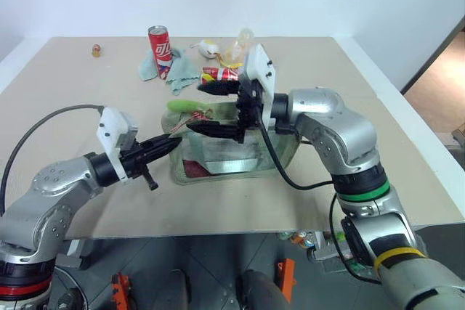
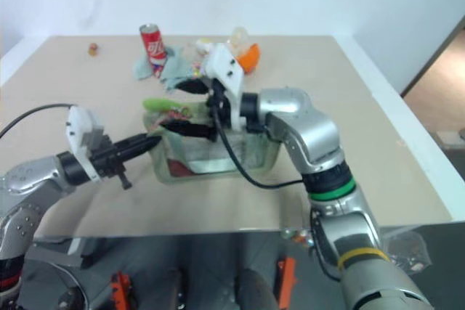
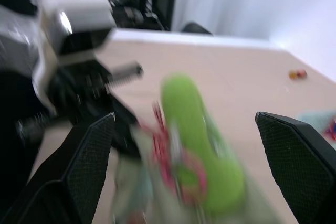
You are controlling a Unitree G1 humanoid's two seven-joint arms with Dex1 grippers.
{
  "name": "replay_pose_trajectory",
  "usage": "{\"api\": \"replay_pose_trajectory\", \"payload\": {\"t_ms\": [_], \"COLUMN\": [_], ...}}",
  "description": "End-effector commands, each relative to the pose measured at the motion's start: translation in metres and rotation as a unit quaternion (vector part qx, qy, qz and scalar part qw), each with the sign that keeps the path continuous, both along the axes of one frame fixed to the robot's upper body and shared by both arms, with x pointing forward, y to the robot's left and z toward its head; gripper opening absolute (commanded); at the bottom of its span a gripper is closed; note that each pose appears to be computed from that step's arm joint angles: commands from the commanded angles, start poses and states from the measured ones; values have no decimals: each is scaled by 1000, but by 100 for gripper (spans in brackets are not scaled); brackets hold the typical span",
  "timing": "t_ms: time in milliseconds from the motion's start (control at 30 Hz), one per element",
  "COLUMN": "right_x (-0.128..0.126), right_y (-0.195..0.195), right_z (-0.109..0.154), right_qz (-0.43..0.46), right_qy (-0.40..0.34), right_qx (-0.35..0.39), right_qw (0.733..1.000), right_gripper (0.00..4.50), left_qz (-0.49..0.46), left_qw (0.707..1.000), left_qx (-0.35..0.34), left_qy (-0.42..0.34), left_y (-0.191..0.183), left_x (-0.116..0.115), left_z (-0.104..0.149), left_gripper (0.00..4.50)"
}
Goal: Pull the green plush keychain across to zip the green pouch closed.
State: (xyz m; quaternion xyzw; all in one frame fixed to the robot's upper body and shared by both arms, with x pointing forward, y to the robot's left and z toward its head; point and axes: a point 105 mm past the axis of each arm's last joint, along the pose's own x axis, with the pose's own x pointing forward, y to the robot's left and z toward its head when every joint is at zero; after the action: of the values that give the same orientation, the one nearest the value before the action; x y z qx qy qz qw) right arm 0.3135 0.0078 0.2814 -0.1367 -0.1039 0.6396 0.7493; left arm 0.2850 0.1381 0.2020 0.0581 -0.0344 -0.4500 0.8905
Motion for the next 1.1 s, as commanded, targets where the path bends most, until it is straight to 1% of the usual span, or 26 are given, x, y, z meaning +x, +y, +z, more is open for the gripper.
{"api": "replay_pose_trajectory", "payload": {"t_ms": [33,133,233,300,400,433,467,533,567,600,767,900,1100], "right_x": [-1,4,9,12,13,14,13,12,11,12,13,13,10], "right_y": [0,3,1,-1,-4,-5,-6,-9,-10,-11,-16,-19,-31], "right_z": [22,22,9,0,-5,-5,-7,-9,-11,-12,-12,-6,25], "right_qz": [3,-5,-15,-21,-26,-28,-27,-24,-22,-25,-32,-37,-41], "right_qy": [-9,0,1,-3,-8,-8,-11,-14,-14,-14,-21,-29,-42], "right_qx": [31,36,14,-1,-10,-10,-13,-20,-24,-25,-28,-12,51], "right_qw": [999,999,1000,1000,1000,1000,999,999,999,999,999,999,997], "right_gripper": [444,444,370,296,191,160,139,51,20,2,2,2,2], "left_qz": [-19,-23,-21,-21,-19,-18,-17,-16,-15,-15,-15,-11,6], "left_qw": [1000,999,999,999,999,999,999,999,999,999,999,999,999], "left_qx": [5,8,11,13,16,17,19,19,19,19,24,27,31], "left_qy": [-22,-27,-30,-32,-33,-34,-34,-36,-37,-38,-40,-39,-41], "left_y": [-12,-16,-17,-17,-15,-14,-14,-14,-14,-14,-14,-14,-15], "left_x": [-2,0,2,3,4,4,4,5,5,6,7,9,16], "left_z": [7,7,9,10,11,11,12,14,16,17,19,18,20], "left_gripper": [0,0,0,0,0,0,0,0,0,0,0,0,0]}}
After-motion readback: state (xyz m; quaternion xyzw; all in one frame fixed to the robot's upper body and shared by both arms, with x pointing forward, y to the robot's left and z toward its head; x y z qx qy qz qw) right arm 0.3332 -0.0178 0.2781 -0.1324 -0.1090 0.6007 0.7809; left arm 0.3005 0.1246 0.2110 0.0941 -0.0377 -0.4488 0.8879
